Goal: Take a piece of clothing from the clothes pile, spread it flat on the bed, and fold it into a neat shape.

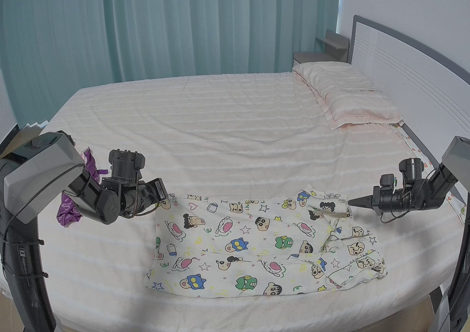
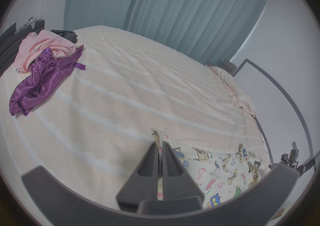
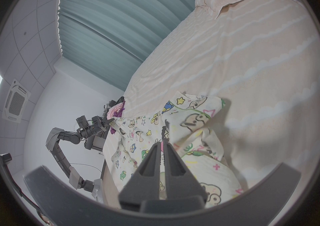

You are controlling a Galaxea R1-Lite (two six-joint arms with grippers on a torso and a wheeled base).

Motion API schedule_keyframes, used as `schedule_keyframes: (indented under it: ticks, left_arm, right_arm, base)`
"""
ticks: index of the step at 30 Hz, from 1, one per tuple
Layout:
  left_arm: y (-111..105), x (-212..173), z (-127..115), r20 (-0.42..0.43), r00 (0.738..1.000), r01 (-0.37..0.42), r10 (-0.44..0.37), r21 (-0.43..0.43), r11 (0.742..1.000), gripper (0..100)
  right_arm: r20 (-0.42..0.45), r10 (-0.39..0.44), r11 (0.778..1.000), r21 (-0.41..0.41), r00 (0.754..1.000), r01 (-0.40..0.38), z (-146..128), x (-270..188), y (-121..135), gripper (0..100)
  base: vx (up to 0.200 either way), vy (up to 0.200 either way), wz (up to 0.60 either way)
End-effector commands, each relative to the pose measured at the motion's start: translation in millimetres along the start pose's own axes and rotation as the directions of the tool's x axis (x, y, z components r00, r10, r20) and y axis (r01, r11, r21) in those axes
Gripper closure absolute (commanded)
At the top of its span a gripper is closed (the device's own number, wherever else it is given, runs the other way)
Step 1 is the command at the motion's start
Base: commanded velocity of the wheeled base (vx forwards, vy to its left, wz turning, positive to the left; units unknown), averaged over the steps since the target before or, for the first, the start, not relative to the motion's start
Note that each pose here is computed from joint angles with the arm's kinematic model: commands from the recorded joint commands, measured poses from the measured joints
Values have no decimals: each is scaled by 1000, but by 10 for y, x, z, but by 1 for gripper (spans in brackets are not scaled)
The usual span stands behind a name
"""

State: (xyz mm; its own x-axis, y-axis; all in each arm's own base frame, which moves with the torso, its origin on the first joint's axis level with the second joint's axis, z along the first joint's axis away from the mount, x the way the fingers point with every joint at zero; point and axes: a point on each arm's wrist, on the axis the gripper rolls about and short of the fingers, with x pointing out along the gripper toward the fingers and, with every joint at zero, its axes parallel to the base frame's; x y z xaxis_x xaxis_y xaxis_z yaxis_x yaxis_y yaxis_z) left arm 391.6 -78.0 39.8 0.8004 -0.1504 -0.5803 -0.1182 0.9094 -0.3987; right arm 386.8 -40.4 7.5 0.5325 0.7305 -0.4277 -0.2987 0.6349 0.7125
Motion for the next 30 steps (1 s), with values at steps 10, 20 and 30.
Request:
schedule_keyframes:
  ticks: [10,20,30]
  left_arm:
    - [-71,20,-42,16,1000,27,-27,10,1000,100]
    - [-68,19,-46,14,1000,26,-26,10,1000,100]
    - [-65,18,-53,13,1000,25,-25,11,1000,100]
  right_arm:
    - [15,-128,992,-7,992,128,111,234,-190,0]
    - [57,-198,979,-31,979,200,176,87,-123,0]
    - [-37,-184,975,121,982,188,48,188,75,0]
  base:
    - [0,0,0]
    - [0,0,0]
    - [0,0,0]
